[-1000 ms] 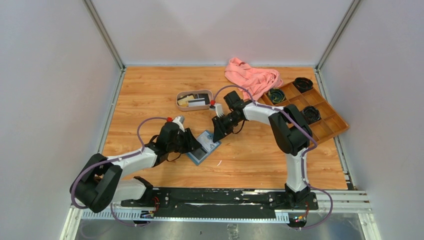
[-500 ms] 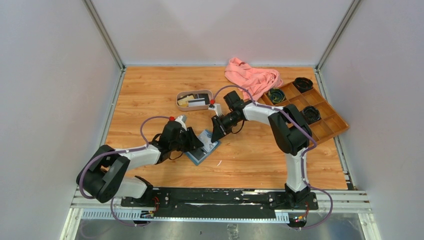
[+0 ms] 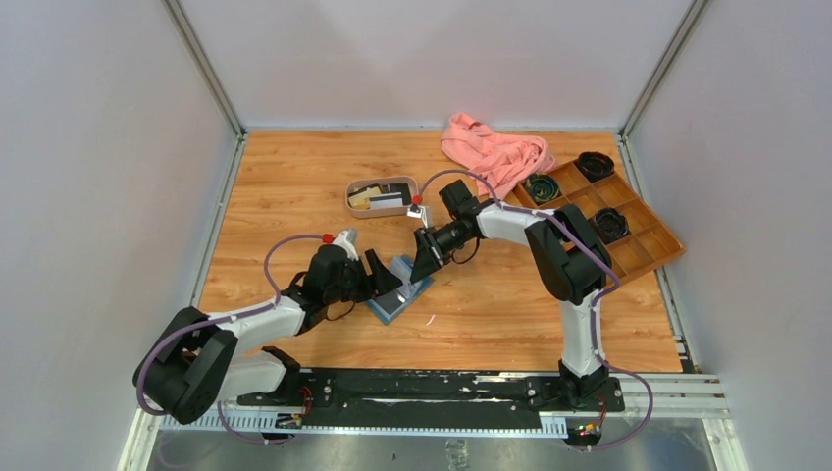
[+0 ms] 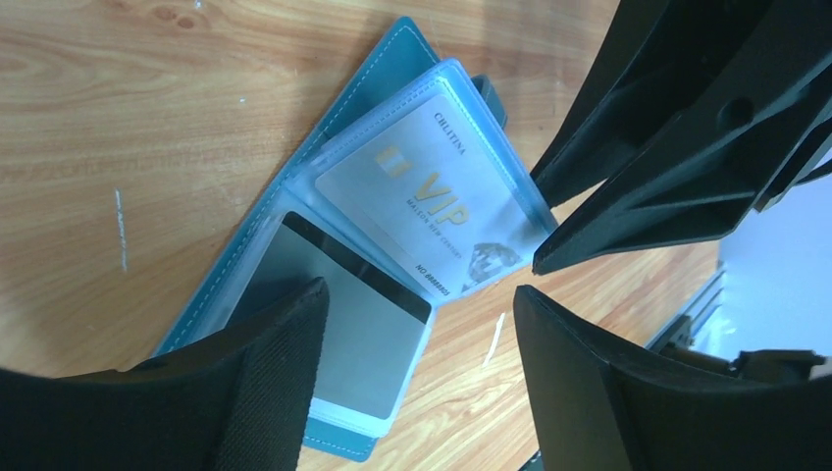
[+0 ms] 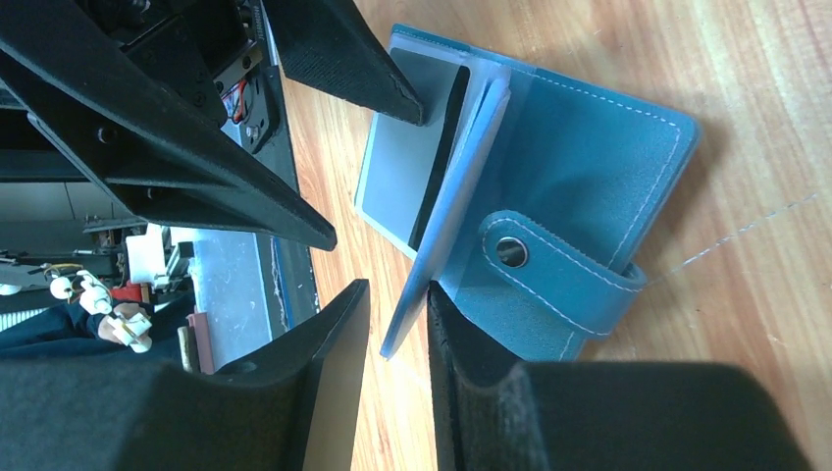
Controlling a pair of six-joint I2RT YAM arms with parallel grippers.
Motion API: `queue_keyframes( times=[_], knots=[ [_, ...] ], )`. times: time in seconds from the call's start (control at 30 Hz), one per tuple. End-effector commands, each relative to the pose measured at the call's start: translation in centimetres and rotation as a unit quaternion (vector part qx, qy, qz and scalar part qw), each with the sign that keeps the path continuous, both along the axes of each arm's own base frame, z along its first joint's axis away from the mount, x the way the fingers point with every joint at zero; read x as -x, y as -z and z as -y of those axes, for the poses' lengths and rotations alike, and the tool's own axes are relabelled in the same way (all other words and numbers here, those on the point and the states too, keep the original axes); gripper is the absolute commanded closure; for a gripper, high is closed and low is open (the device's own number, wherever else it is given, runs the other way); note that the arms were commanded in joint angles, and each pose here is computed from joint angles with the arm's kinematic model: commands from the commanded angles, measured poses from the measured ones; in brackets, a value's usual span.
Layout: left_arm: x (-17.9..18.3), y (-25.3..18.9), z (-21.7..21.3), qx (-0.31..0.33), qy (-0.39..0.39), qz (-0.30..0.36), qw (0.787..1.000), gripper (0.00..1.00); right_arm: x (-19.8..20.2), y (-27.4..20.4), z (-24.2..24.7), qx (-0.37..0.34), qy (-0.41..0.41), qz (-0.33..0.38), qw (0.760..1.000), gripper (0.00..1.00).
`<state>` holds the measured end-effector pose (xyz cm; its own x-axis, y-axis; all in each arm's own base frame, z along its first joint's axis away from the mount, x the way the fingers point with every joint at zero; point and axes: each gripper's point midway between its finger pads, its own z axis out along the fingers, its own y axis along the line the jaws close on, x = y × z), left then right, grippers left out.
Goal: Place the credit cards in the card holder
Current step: Insert the credit card into the card holder.
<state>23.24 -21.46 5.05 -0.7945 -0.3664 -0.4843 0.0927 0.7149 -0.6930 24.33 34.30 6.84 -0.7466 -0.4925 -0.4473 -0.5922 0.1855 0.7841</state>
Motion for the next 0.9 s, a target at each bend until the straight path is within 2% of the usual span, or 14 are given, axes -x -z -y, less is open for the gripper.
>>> queue_keyframes(
  times=[0.0,0.23,0.47,0.6,0.77,0.87],
  knots=[
    [-0.5,-1.2,0.3,0.037,-0.027,0.010,0.999,0.24,1.2,0.0,0.0,-0.018,-0.017,-0.021,0.999,0.68],
    [-0.8,-2.0,0.3,0.074,-0.058,0.004,0.996,0.18,2.5,-0.4,-0.8,-0.035,-0.041,-0.032,0.998,0.65],
    [-0.8,-1.2,0.3,0.094,-0.080,-0.012,0.992,0.23,2.7,-0.3,-1.0,-0.037,-0.036,-0.056,0.997,0.67],
    [-0.8,-1.0,0.3,0.100,-0.081,-0.012,0.992,0.23,2.7,0.0,-1.1,-0.033,-0.030,-0.064,0.997,0.71],
    [-0.8,-0.9,0.2,0.100,-0.083,-0.009,0.991,0.22,2.9,0.3,-1.2,-0.033,-0.030,-0.081,0.996,0.85],
    [-0.8,-0.7,0.2,0.100,-0.084,-0.010,0.991,0.21,3.1,0.4,-1.2,-0.034,-0.034,-0.085,0.995,0.85]
  ],
)
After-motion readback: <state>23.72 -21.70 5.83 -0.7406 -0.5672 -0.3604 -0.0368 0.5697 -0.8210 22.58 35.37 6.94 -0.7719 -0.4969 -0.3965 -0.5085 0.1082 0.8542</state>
